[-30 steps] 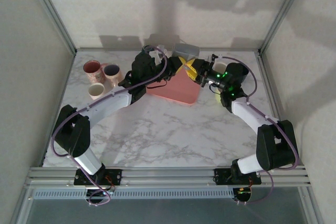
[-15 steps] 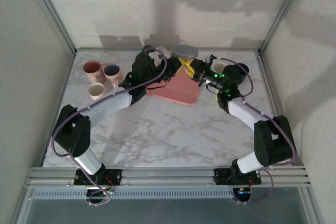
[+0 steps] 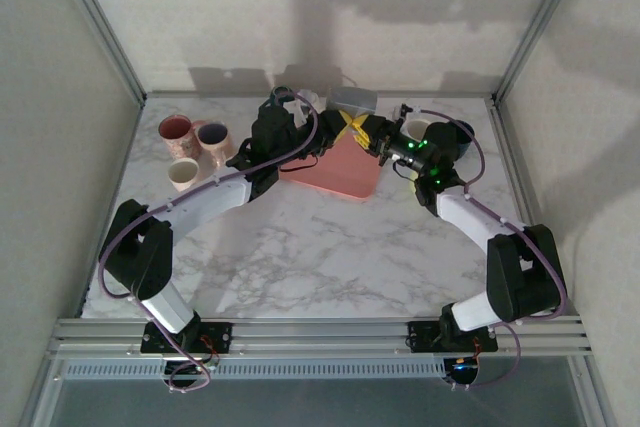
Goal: Turn the mug right side up
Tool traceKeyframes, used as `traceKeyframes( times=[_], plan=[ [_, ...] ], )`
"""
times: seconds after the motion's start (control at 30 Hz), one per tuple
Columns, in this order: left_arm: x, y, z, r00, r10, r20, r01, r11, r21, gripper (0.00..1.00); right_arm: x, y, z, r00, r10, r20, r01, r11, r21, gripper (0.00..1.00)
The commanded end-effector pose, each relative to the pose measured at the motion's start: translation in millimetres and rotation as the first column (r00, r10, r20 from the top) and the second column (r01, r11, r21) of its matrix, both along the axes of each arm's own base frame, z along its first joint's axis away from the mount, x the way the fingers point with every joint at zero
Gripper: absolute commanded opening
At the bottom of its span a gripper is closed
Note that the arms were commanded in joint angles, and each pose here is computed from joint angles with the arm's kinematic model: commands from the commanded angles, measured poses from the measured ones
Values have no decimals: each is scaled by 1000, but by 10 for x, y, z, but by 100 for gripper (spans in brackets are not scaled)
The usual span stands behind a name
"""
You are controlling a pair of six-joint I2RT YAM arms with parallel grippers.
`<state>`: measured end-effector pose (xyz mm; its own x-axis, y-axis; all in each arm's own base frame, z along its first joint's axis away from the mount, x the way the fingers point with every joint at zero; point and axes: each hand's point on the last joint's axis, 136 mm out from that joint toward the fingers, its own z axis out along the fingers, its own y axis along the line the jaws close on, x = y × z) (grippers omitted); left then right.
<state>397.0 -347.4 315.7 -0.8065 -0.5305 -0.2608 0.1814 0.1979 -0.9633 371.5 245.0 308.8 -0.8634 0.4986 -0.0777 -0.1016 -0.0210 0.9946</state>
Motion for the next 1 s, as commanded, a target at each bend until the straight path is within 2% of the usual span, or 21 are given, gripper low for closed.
traceKeyframes(
  times=[0.0,0.13,0.3,0.57,0.67,0.77,0.97],
  plan=[
    [-96,-61,315,993,-39,115,43,999,-34,40,42,-14,200,997,-32,71,33,999,-12,0],
    [-105,-9,223,994,-27,108,23,999,40,55,26,-29,257,994,-25,108,32,998,-61,0],
    [-173,160,46,996,-7,90,-8,987,159,58,-31,-107,298,990,-20,142,38,991,-129,0],
    [-309,359,-204,996,-38,81,11,950,311,57,-235,-243,170,984,24,175,34,946,-322,0],
    [-325,451,-316,996,-36,80,1,915,404,56,-369,-293,52,982,68,176,16,901,-434,0],
    [-350,525,-306,994,-29,106,-21,897,441,56,-507,-373,-76,978,108,176,7,836,-549,0],
    [-424,599,-243,983,-53,175,-39,874,484,56,-716,-690,-388,983,120,139,29,645,-763,0]
  ],
)
